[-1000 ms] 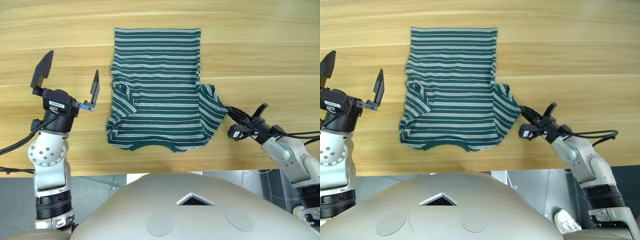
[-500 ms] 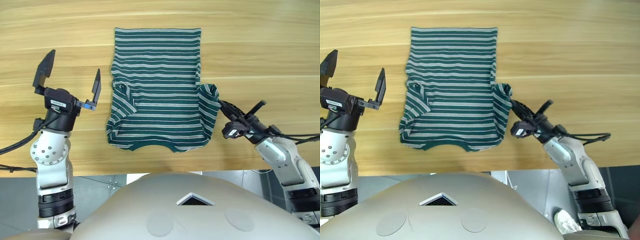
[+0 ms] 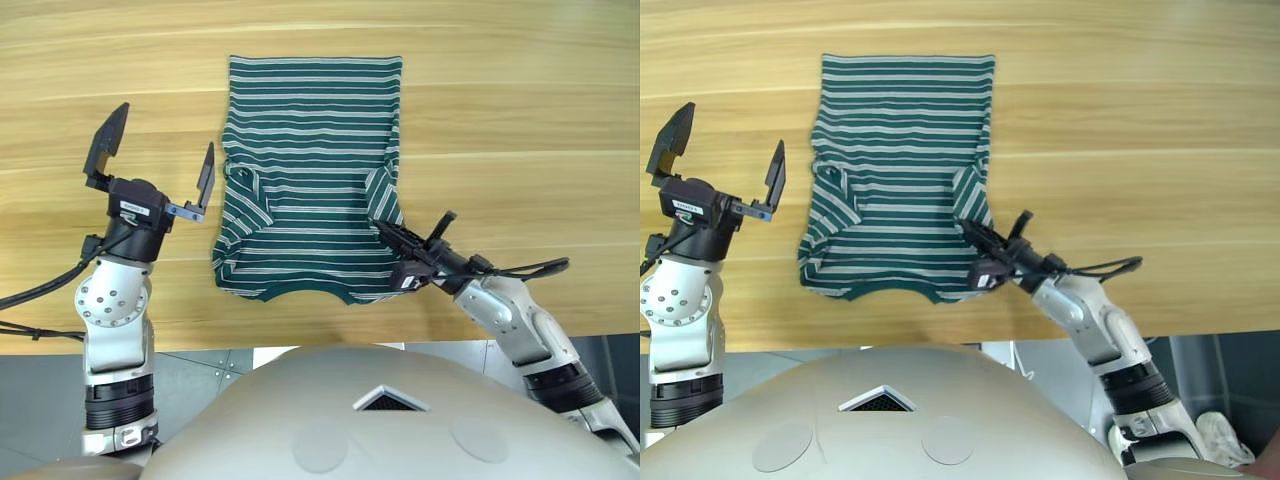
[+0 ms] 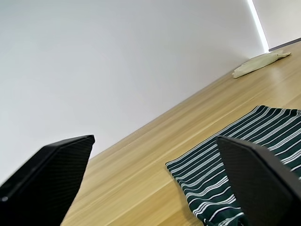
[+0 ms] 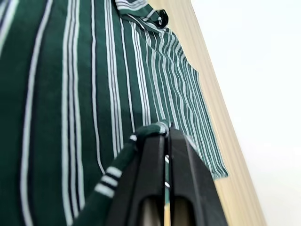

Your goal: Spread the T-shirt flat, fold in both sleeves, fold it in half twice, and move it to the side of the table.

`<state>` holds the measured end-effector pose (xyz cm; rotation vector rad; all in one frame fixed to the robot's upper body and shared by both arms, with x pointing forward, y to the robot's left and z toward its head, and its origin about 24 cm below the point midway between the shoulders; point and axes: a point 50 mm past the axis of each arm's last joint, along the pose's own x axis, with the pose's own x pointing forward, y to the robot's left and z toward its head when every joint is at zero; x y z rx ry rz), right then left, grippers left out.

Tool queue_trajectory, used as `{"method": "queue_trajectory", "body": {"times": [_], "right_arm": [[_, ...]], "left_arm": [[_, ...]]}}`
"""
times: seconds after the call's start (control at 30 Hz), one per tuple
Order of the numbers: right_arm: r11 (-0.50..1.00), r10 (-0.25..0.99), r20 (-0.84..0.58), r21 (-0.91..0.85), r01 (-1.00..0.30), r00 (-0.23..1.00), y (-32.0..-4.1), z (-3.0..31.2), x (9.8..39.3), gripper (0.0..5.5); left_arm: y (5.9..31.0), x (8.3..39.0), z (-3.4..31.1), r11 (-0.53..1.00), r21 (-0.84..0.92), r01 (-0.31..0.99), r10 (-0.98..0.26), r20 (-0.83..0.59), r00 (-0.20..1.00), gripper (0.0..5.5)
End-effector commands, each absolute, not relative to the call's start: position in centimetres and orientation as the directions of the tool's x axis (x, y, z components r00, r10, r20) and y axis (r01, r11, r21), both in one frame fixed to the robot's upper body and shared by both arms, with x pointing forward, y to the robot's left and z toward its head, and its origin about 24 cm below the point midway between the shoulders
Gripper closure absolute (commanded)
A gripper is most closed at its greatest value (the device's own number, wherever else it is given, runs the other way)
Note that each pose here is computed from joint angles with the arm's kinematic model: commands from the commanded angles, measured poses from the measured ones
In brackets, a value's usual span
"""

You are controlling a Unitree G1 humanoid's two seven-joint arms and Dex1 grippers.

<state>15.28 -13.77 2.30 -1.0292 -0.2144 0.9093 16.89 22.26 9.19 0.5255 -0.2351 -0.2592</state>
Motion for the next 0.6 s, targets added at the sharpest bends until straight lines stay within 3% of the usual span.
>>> {"method": "queue_trajectory", "body": {"times": [0.03,0.27,0.5,0.6], "right_arm": [[0.182,0.735,-0.251,-0.821,-0.541,0.629,-13.5,2.2,16.0,5.48],[0.140,0.743,-0.272,-0.831,-0.539,0.612,-13.2,2.1,16.2,5.48],[0.157,0.732,-0.253,-0.840,-0.519,0.632,-13.0,2.3,16.8,4.27],[0.158,0.766,-0.231,-0.837,-0.524,0.600,-12.1,2.5,16.8,3.81]], "left_arm": [[22.3,16.8,8.7,0.830,0.522,0.198,-0.305,0.127,0.944,0.66],[22.1,16.7,8.4,0.838,0.509,0.198,-0.298,0.121,0.947,0.66],[22.4,17.0,8.0,0.842,0.501,0.197,-0.285,0.104,0.953,0.66],[23.9,17.2,7.2,0.832,0.525,0.179,-0.244,0.056,0.968,0.66]]}}
